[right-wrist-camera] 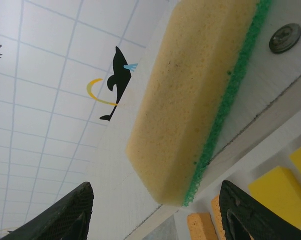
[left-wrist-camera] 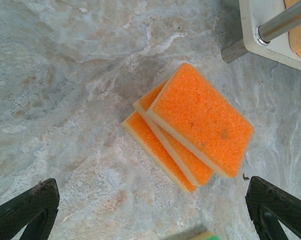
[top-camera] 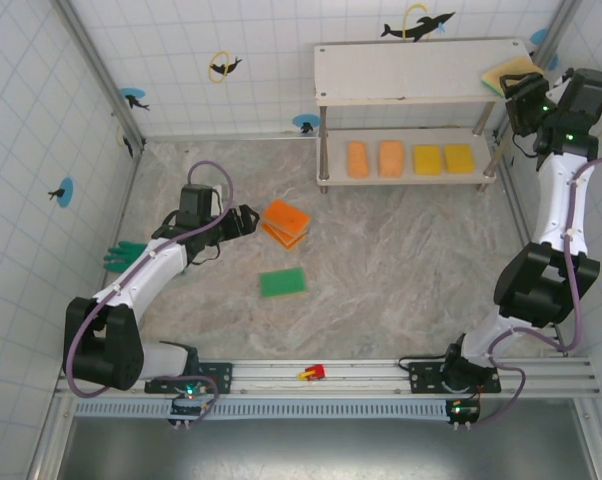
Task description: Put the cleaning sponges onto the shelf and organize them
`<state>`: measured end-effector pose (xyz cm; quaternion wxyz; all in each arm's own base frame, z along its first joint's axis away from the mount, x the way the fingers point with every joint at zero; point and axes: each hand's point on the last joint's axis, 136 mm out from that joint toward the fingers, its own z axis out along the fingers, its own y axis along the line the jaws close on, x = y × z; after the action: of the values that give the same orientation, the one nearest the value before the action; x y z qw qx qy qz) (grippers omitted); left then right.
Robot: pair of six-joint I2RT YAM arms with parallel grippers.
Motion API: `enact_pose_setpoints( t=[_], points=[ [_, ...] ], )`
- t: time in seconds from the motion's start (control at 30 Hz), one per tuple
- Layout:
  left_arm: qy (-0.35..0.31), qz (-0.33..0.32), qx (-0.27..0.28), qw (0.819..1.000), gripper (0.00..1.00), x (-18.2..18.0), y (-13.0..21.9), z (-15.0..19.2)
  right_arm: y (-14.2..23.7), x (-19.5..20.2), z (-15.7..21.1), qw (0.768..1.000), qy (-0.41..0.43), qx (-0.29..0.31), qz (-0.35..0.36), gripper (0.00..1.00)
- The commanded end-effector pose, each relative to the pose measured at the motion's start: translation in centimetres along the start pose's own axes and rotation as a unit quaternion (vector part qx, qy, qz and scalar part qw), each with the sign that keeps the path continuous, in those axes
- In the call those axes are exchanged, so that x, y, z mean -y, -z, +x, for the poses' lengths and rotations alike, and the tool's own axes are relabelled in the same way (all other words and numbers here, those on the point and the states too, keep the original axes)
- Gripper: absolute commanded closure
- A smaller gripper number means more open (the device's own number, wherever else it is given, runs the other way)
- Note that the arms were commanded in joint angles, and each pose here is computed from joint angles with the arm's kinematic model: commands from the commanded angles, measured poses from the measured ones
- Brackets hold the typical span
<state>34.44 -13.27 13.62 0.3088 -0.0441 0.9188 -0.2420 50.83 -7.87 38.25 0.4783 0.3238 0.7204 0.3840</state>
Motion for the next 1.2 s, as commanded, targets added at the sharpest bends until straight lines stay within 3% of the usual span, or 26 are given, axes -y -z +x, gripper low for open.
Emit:
enact_pose_setpoints(
  t=[0.0, 1.17],
  points=[
    [0.006, -0.006, 0.005, 1.000, 0.03, -0.4, 0.3, 0.0, -0.2, -1.6, -1.0, 1.000, 0.008, 0.010, -0.028, 0.33],
    [0.006, -0.009, 0.005, 1.000, 0.03, -0.5, 0.2, 0.1, -0.3, -3.9, -1.9, 0.998, 0.013, 0.019, -0.066, 0.46]
  ],
)
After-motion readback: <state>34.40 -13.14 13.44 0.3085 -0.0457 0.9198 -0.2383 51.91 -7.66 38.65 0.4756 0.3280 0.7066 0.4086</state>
